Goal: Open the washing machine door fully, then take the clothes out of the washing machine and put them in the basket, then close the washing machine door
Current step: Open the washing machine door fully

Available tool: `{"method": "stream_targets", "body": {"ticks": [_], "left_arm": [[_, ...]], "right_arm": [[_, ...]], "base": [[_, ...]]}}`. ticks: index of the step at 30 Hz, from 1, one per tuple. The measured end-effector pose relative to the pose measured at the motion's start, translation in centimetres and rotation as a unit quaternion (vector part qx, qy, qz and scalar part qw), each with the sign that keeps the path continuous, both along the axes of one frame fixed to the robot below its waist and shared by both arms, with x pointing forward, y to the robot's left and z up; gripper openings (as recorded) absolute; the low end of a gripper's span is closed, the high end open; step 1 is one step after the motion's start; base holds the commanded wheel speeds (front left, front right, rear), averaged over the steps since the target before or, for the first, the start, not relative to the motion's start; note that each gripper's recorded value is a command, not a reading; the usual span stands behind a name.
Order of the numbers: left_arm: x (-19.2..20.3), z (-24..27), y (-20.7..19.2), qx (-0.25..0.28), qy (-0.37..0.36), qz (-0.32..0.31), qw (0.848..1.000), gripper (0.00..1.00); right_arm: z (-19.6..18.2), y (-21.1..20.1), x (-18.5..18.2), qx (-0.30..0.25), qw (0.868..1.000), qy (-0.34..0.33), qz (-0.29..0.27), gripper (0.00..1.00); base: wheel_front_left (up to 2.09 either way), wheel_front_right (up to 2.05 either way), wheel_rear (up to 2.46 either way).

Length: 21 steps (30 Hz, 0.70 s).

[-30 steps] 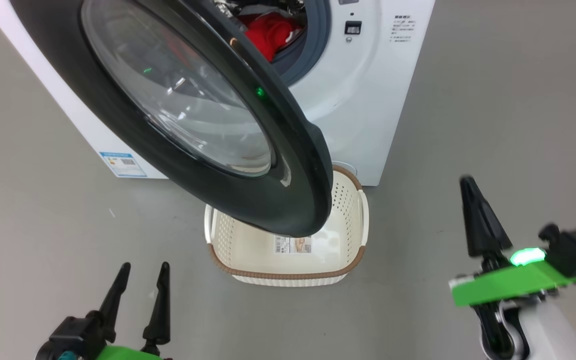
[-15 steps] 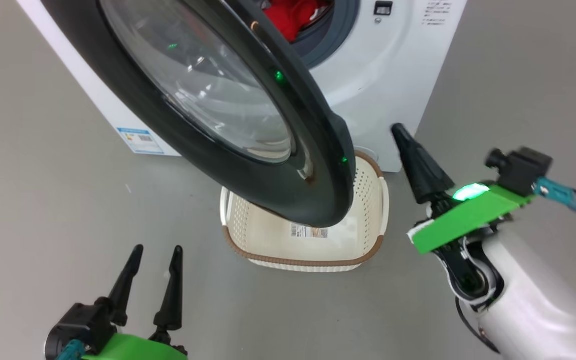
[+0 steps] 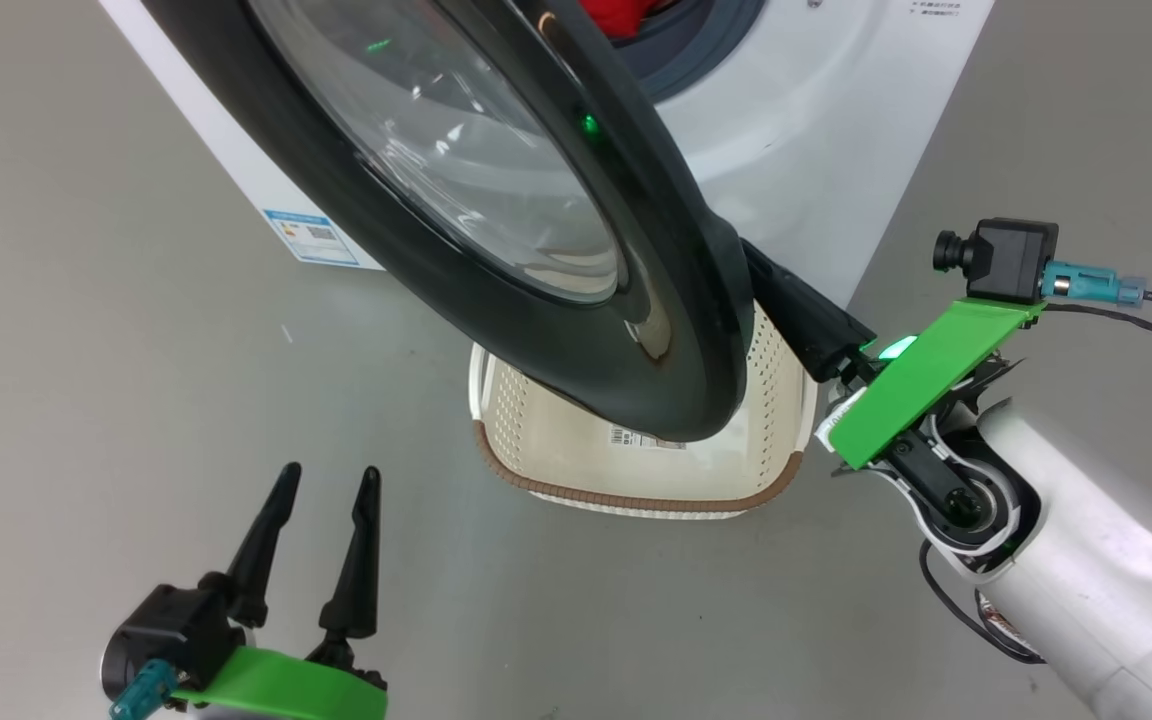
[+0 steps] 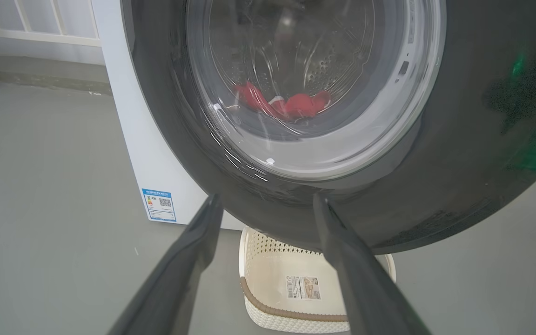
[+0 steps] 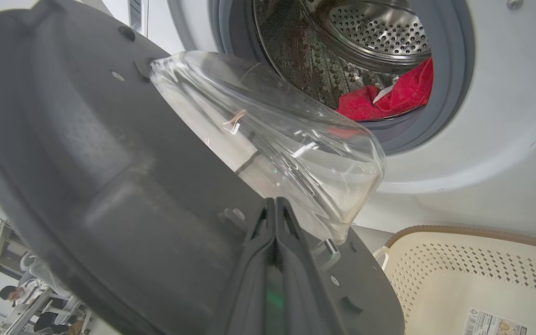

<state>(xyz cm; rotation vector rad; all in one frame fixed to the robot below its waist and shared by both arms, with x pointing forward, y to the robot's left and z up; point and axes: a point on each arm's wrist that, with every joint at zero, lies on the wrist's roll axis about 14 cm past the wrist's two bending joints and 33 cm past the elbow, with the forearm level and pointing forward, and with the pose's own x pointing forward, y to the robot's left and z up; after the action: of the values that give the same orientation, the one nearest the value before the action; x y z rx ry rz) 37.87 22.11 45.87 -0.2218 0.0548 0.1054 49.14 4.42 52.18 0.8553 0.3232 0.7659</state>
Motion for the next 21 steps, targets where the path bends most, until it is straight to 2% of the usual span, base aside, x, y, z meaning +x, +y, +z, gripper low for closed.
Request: {"method": "stream_targets", "body": {"ticks": [10, 21], "left_arm": [[-0.4, 0.5, 0.4, -0.006, -0.008, 0.008, 1.000, 1.00], [-1.9, 1.6, 1.8, -0.005, -0.019, 0.032, 0.999, 1.00]], "right_arm": [[0.0, 1.8, -2.0, 0.011, 0.996, 0.042, 0.072, 0.00], [-0.2, 4.8, -5.5, 0.012, 0.989, 0.053, 0.134, 0.00]], "base": [[0.00, 0.00, 0.00], [0.00, 0.00, 0.00]]}}
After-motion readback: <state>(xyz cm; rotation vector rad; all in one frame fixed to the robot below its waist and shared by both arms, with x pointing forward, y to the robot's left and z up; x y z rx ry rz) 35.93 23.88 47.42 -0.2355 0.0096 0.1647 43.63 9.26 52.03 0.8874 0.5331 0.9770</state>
